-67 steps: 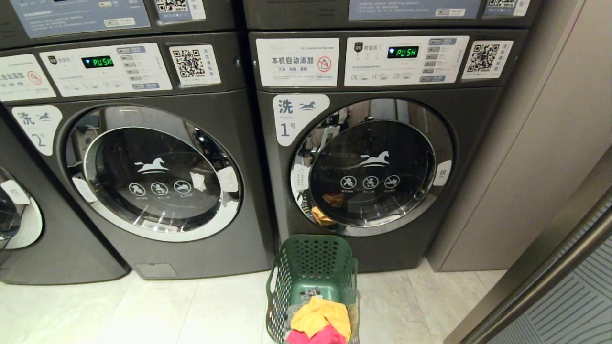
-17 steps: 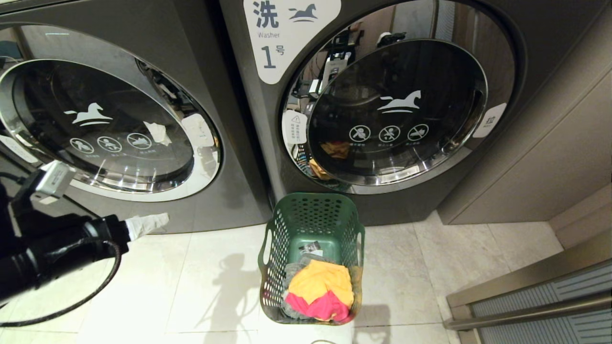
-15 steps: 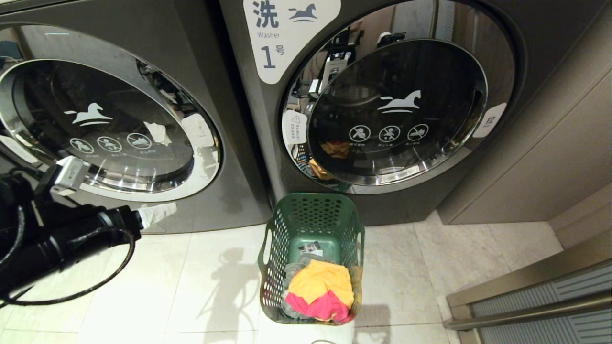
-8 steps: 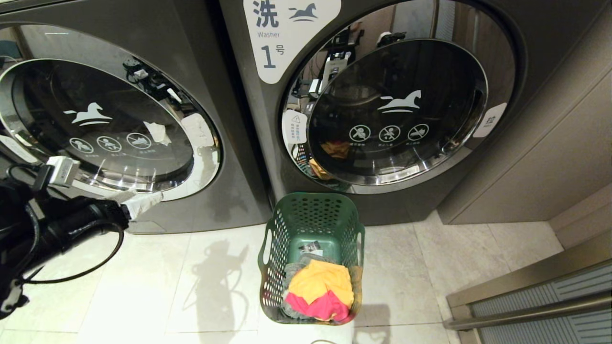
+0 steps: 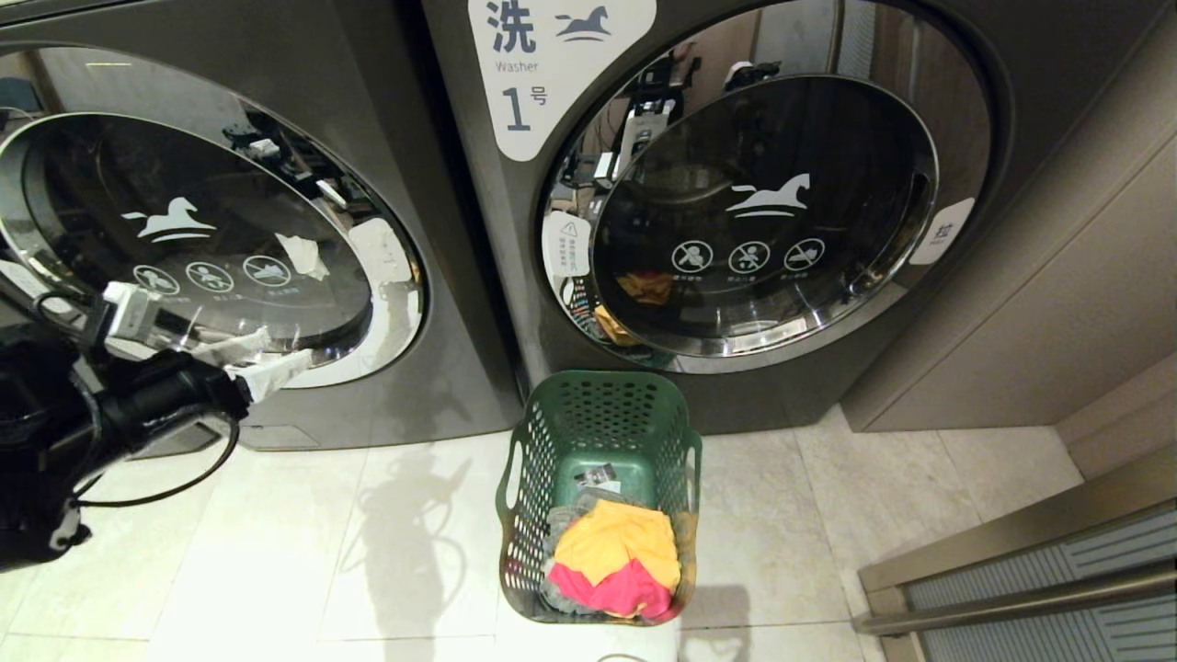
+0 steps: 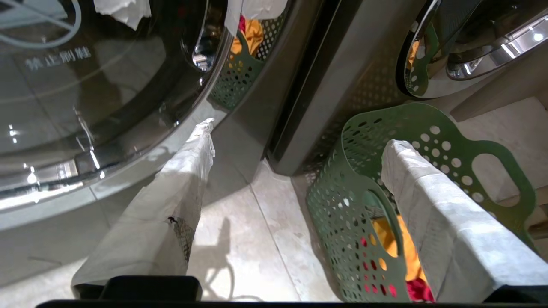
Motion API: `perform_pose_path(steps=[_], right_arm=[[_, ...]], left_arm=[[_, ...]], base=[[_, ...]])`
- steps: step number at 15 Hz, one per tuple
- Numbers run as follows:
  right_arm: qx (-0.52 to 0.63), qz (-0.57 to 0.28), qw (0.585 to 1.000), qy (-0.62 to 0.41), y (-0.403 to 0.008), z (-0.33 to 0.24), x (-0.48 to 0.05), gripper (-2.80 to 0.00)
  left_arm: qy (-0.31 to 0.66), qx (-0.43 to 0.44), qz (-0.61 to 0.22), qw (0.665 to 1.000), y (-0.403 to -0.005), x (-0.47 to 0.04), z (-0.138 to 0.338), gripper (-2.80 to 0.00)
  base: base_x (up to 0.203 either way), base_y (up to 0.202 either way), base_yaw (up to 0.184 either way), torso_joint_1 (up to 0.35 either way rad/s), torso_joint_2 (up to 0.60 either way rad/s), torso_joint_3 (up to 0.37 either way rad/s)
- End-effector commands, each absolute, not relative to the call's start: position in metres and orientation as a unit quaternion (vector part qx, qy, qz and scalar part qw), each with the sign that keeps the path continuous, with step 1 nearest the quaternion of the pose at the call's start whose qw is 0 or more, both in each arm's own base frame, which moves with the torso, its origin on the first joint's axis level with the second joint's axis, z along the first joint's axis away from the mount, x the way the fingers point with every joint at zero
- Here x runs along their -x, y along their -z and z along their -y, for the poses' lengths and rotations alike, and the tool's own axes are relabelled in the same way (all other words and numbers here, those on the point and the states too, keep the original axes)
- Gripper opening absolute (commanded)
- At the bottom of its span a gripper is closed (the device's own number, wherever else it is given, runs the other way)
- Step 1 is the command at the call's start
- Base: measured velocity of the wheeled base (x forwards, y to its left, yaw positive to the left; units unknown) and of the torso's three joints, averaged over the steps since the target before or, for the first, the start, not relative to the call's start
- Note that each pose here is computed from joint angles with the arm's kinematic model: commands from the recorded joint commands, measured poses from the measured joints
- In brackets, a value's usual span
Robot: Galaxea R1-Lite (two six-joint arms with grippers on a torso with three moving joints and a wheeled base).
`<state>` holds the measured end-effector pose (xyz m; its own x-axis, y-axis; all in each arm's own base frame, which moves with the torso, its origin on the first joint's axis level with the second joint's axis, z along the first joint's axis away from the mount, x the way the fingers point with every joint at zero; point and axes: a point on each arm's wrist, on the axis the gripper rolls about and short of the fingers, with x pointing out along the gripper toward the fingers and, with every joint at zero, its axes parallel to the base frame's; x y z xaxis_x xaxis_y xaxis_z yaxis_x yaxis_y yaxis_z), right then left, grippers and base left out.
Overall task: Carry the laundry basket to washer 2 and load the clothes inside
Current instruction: Open the lid of the washing machine
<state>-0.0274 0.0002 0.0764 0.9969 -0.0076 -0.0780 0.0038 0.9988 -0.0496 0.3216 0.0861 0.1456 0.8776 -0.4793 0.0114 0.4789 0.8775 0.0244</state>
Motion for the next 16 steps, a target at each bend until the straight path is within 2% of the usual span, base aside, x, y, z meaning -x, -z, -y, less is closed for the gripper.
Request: perform_pose_path(steps=[1, 8, 16], right_arm=[[0.025, -0.040, 0.999, 0.003, -0.076, 0.000, 0.027, -2.80], [0.025, -0.040, 0.999, 0.003, -0.076, 0.000, 0.027, -2.80], [0.025, -0.040, 0.999, 0.003, -0.076, 0.000, 0.027, -2.80]], left_arm=[[0.254, -0.013, 0.010, 0.967, -0.131, -0.334, -0.086, 0.00], [0.268, -0.061, 0.086, 0.958, -0.148, -0.362, -0.077, 0.00], [0.282, -0.060, 0.097, 0.953, -0.150, -0.377, -0.069, 0.00]], base=[[0.000, 0.000, 0.000, 0.000, 0.00, 0.000], [0.000, 0.000, 0.000, 0.000, 0.00, 0.000], [0.000, 0.000, 0.000, 0.000, 0.00, 0.000]])
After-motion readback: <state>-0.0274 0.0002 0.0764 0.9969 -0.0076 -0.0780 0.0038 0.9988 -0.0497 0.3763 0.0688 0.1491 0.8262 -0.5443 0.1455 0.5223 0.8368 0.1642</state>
